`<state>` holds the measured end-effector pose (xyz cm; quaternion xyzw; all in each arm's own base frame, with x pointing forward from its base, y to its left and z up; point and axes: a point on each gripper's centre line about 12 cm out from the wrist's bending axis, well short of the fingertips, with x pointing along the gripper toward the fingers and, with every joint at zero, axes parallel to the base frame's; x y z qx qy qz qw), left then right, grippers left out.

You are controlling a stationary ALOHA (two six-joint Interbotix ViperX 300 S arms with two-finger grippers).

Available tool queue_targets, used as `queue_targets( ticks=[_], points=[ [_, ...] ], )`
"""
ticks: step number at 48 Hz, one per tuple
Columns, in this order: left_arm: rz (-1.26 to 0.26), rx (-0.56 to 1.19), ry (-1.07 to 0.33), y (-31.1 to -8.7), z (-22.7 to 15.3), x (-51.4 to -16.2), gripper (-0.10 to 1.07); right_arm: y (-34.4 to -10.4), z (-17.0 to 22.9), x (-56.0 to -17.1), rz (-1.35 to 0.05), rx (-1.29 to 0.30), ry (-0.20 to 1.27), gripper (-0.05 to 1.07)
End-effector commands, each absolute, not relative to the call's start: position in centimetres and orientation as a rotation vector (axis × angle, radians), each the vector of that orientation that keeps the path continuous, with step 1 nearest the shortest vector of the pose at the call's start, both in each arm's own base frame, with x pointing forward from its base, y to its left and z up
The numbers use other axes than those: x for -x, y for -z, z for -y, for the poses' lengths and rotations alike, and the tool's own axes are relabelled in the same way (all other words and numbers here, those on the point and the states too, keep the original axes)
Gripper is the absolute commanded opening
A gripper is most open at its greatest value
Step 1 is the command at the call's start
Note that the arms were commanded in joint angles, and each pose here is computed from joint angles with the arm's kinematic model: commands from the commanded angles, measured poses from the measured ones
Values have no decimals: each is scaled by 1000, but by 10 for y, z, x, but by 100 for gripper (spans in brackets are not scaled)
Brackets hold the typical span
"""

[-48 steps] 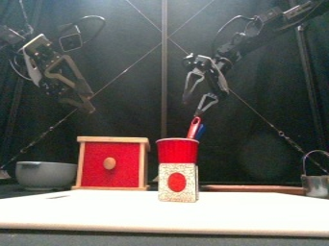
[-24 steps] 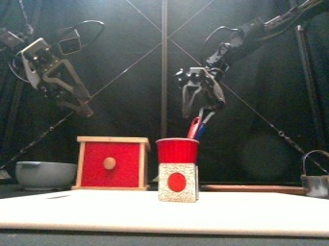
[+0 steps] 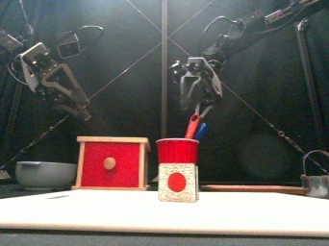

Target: Cut sushi roll

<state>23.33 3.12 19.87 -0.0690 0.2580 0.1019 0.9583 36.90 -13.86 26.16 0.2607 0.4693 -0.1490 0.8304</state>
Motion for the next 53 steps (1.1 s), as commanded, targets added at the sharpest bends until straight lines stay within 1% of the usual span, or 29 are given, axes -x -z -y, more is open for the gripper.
queue_targets(
  ticks=[1,5,8,22,37,41,46,53],
  points=[
    [-510,143,-208,-203,-32,-236,96,-290,137,-370,-920,-540,303,103],
    [-512,143,-208,-203,-32,-235,96,-294,136,-372,-909,-541,298,103],
    [-512,143,-210,-203,-32,-235,96,-292,136,-374,-915,-538,297,103],
    [-515,143,-210,-202,-32,-235,96,-270,144,-384,-967,-542,309,103],
    [-520,151,-220,-199,-34,-233,96,-260,151,-389,-1000,-502,329,101],
    [-520,151,-220,-199,-34,-233,96,-257,152,-389,-1009,-502,331,97],
    [-519,153,-221,-200,-34,-234,96,-254,151,-389,-1018,-503,329,88],
    [-520,151,-219,-199,-34,-233,96,-254,151,-389,-1023,-503,328,68]
  ],
)
